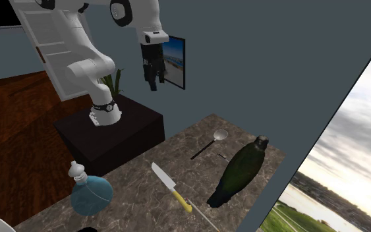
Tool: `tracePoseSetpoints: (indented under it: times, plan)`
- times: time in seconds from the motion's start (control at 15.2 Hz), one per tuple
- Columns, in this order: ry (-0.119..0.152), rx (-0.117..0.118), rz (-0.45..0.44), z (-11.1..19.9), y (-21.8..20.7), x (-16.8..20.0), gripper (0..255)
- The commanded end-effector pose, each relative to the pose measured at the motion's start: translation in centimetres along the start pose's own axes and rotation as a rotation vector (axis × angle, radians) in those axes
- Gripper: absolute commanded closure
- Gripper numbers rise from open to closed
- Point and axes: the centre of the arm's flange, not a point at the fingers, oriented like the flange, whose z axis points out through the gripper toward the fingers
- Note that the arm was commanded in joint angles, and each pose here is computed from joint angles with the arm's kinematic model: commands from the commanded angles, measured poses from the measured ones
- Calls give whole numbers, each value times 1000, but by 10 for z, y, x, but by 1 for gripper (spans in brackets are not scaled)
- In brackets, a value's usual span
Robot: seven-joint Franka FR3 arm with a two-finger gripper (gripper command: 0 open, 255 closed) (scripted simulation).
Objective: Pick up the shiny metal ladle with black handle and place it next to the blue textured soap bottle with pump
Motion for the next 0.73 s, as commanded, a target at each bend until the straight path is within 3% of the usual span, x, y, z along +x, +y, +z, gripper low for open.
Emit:
tracePoseSetpoints:
  times: [0.0, 0.66]
  plan:
    - [-5, -2, -55, 21, -6, 18, 0]
    - [-35, -8, -317, 128, -37, 94, 0]
